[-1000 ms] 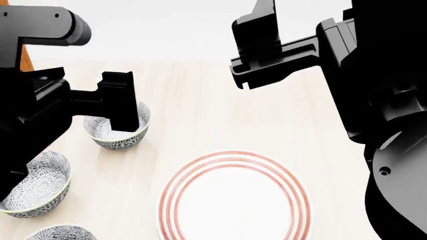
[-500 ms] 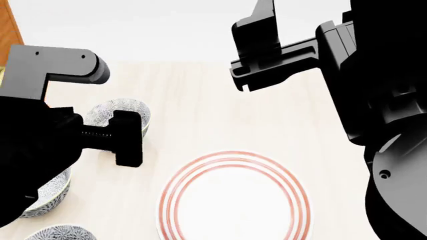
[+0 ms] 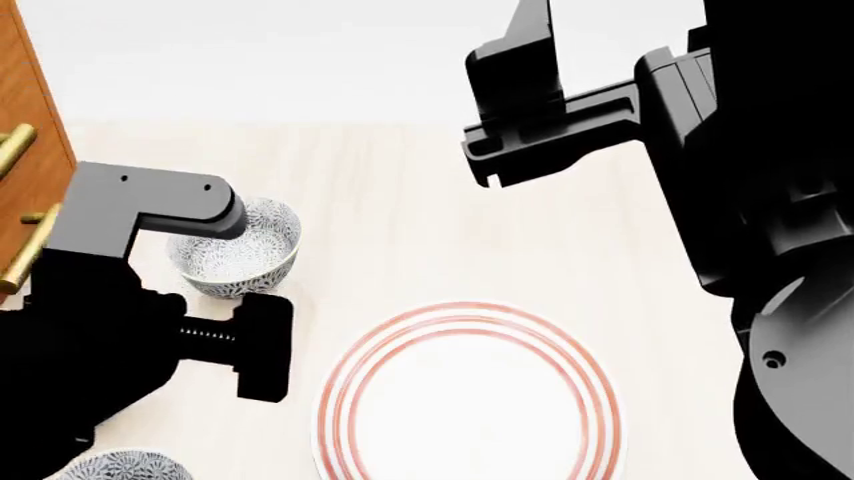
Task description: Put the bowl at the front on the plate.
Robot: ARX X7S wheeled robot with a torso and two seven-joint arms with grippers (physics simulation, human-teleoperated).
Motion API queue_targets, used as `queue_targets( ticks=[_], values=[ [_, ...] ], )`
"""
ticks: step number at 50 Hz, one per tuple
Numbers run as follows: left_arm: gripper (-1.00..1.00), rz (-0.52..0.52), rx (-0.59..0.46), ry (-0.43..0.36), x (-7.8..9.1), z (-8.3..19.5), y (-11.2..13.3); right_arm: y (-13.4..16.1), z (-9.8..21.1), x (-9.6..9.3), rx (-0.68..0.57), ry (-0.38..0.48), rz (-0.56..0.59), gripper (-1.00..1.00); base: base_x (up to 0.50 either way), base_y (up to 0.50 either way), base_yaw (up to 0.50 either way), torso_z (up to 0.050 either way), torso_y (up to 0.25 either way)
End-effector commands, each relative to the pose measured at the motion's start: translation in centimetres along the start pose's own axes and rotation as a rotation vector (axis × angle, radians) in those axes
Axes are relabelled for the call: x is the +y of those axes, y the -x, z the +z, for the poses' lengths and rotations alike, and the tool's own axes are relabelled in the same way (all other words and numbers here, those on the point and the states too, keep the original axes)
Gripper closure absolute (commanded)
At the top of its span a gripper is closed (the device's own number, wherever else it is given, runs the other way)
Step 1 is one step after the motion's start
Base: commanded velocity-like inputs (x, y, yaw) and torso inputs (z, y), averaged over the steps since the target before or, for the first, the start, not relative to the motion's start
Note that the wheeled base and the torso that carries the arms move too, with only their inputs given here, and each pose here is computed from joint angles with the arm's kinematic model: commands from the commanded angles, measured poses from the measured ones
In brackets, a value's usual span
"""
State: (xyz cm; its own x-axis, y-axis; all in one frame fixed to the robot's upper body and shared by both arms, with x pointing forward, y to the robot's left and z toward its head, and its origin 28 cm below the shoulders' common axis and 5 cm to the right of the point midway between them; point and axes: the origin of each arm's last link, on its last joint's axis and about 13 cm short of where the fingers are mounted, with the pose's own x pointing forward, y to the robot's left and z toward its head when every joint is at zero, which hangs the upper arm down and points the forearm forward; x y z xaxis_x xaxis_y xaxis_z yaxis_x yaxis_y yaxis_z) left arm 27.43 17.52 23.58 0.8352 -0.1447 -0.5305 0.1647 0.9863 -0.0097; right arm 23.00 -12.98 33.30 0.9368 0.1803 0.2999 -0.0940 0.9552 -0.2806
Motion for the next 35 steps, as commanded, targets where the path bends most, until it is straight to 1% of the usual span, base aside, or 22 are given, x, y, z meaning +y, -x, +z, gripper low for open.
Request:
queue_targets(
  ticks=[1, 5, 7, 12, 14, 15, 23, 35],
  values=[
    [-1.00, 0.011, 0.075, -0.009, 0.0, -1.3, -0.9, 0.1, 0.0, 0.0, -0.001, 0.003, -0.001, -1.00, 0.00, 0.00, 0.00, 0.000, 0.000],
    [-1.00, 0.020, 0.101, 0.000, 0.2, -1.8, -1.1, 0.1, 0.0, 0.0, -0.004, 0.003, -0.001, -1.00, 0.00, 0.00, 0.00, 0.000, 0.000],
    [-1.00, 0.027, 0.108, -0.011, 0.1, -2.1, -1.2, 0.1, 0.0, 0.0, -0.002, 0.005, 0.000, -1.00, 0.00, 0.00, 0.00, 0.000, 0.000],
    [-1.00, 0.025, 0.124, -0.010, 0.1, -2.2, -1.2, 0.1, 0.1, -0.1, -0.004, 0.005, -0.001, -1.00, 0.00, 0.00, 0.00, 0.000, 0.000],
    [-1.00, 0.017, 0.138, -0.011, 0.2, -2.4, -1.2, 0.2, 0.1, -0.1, -0.006, 0.006, -0.001, -1.00, 0.00, 0.00, 0.00, 0.000, 0.000],
    [-1.00, 0.023, 0.142, -0.027, 0.2, -2.8, -1.3, 0.2, 0.1, -0.1, -0.008, 0.004, -0.002, -1.00, 0.00, 0.00, 0.00, 0.000, 0.000],
    [-1.00, 0.032, 0.174, -0.036, 0.2, -3.7, -1.8, 0.1, 0.0, 0.0, -0.006, 0.004, -0.001, -1.00, 0.00, 0.00, 0.00, 0.000, 0.000],
    [-1.00, 0.017, 0.207, -0.048, 0.2, -4.8, -1.5, 0.2, 0.1, 0.0, -0.006, 0.006, -0.004, -1.00, 0.00, 0.00, 0.00, 0.000, 0.000]
  ],
)
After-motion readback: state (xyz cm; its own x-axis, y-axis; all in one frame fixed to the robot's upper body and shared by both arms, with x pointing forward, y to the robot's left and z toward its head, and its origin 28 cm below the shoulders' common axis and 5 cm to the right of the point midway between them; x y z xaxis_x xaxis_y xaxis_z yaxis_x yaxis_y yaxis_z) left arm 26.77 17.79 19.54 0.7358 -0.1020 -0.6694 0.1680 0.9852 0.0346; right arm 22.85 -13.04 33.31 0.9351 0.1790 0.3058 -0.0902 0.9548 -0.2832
